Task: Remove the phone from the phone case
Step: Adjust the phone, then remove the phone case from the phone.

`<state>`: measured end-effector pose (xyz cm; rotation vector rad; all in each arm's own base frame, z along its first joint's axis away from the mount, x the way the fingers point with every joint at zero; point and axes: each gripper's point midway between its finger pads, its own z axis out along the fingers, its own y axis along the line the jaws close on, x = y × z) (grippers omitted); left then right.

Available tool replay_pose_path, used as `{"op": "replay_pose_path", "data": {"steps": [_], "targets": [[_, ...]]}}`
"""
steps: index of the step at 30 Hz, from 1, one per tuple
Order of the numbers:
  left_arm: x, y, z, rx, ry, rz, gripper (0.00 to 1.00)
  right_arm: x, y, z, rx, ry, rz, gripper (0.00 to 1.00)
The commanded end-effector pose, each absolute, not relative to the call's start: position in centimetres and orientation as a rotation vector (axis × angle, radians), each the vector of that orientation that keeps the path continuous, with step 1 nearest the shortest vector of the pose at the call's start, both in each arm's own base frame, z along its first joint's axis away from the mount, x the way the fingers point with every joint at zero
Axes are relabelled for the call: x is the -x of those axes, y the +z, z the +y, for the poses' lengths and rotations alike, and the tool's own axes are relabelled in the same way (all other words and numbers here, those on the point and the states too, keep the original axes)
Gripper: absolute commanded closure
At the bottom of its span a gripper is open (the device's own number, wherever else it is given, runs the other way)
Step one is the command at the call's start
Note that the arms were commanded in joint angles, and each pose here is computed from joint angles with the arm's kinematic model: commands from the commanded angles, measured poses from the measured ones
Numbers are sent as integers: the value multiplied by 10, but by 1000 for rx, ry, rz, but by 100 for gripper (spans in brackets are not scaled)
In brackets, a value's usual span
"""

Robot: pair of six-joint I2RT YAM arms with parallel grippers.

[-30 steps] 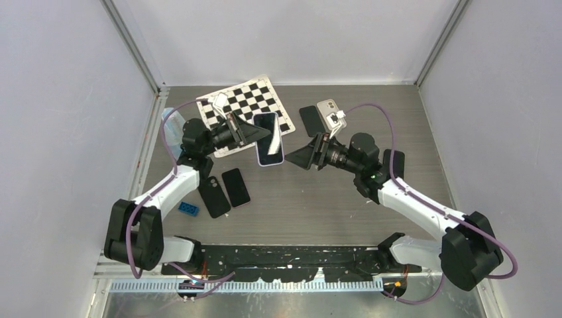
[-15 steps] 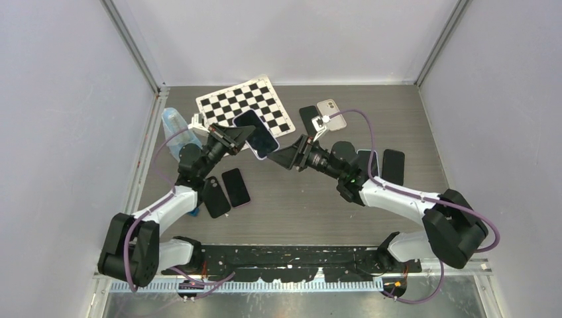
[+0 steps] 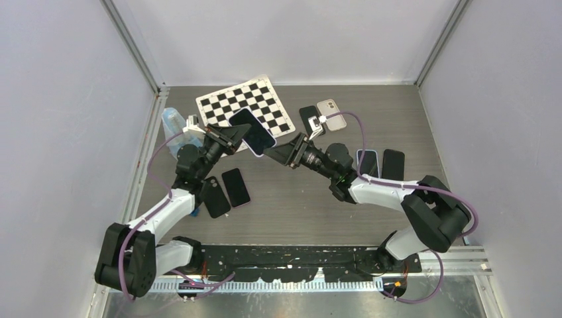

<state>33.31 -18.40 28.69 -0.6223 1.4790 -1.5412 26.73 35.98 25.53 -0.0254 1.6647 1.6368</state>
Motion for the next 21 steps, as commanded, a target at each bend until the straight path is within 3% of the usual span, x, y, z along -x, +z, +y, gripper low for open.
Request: {"op": "replay_pose_path", "data": {"steps": [1, 14, 21], "targets": [[-324, 334, -182, 557, -1609, 1345, 100, -257, 281, 369, 88, 1708, 1563, 41], [-325, 329, -186, 573, -1621, 1398, 100, -251, 267, 388, 156, 1731, 1607, 59], [-323, 333, -194, 542, -1615, 1482, 100, -250, 247, 395, 239, 1587, 1662, 75]]}}
